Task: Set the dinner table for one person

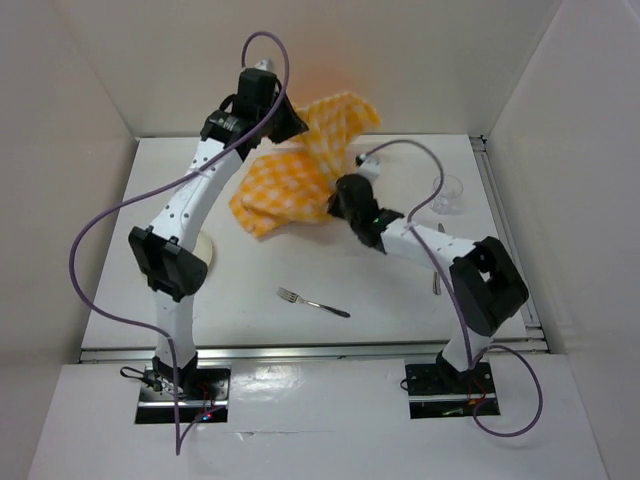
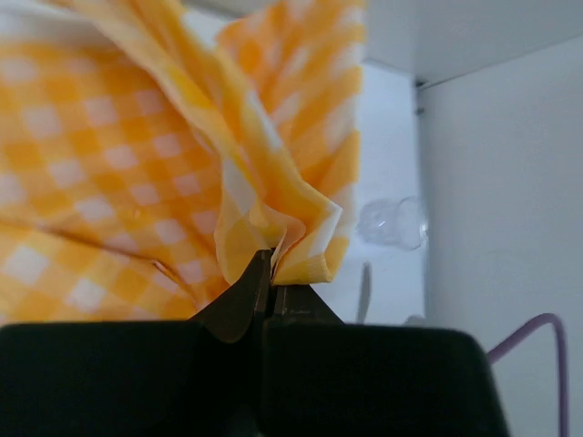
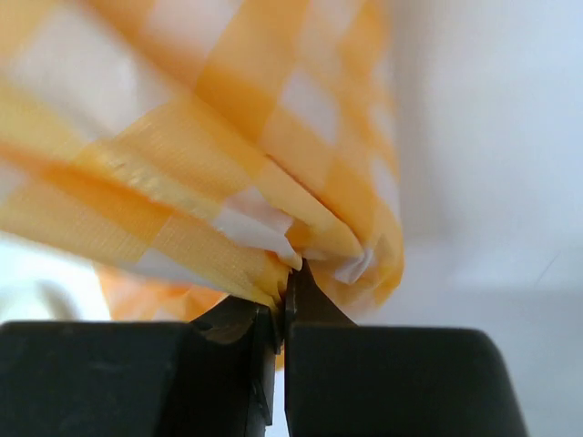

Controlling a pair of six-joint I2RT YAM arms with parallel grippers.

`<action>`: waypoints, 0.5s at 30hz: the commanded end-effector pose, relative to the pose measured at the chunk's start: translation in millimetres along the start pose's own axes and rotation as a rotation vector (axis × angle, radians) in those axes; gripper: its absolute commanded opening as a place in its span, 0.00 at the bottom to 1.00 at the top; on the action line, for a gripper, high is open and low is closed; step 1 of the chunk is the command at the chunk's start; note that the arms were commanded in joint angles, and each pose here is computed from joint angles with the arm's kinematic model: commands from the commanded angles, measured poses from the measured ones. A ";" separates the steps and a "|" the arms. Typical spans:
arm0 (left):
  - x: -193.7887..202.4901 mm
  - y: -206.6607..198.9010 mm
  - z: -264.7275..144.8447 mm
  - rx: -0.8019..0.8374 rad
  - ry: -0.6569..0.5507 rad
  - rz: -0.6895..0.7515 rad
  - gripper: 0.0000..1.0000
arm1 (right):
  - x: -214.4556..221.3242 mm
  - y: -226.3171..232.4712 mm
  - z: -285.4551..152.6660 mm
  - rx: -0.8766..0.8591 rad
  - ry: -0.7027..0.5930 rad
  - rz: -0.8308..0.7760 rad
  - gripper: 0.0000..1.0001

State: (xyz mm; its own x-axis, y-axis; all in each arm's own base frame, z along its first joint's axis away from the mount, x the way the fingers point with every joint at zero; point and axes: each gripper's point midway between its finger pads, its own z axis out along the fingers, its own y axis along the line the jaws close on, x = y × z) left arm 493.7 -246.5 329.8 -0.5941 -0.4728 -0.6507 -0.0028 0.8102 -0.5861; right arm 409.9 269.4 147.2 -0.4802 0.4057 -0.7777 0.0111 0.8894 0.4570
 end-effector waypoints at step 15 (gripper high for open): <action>-104.3 95.4 -142.3 0.046 -0.320 -0.096 0.00 | -265.4 34.0 -91.2 -0.398 -0.409 -0.522 0.07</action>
State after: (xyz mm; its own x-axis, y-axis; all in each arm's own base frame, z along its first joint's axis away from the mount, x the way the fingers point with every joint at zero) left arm 439.1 -148.4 458.8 -0.4201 -0.6175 -0.6650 0.2456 0.6281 -0.7384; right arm 456.8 237.7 433.7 0.0460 0.1373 -0.9895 -0.6408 0.7639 0.0762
